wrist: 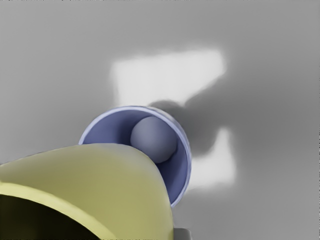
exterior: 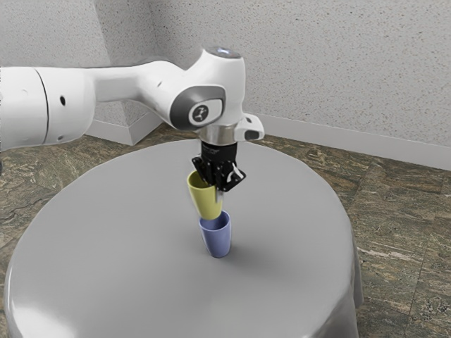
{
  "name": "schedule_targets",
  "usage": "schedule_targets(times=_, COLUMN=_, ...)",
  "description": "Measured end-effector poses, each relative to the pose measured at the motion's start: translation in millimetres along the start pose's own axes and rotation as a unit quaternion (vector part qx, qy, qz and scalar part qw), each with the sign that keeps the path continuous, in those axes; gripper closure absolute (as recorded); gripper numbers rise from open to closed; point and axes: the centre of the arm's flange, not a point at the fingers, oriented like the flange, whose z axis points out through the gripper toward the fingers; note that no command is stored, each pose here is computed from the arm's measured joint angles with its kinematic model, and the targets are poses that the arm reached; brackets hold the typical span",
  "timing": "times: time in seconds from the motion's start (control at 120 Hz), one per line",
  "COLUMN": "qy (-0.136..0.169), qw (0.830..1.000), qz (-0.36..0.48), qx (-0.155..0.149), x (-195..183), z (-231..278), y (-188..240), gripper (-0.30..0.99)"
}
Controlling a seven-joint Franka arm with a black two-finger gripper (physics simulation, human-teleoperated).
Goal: Place the left cup onto the right cup
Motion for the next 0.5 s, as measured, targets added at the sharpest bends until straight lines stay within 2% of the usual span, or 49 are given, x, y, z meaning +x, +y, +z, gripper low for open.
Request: schedule_targets(times=0.5, qy=-0.009, qw=1.0, qz=-0.002, qx=0.0, x=12, z=17, y=0, gripper=0.79)
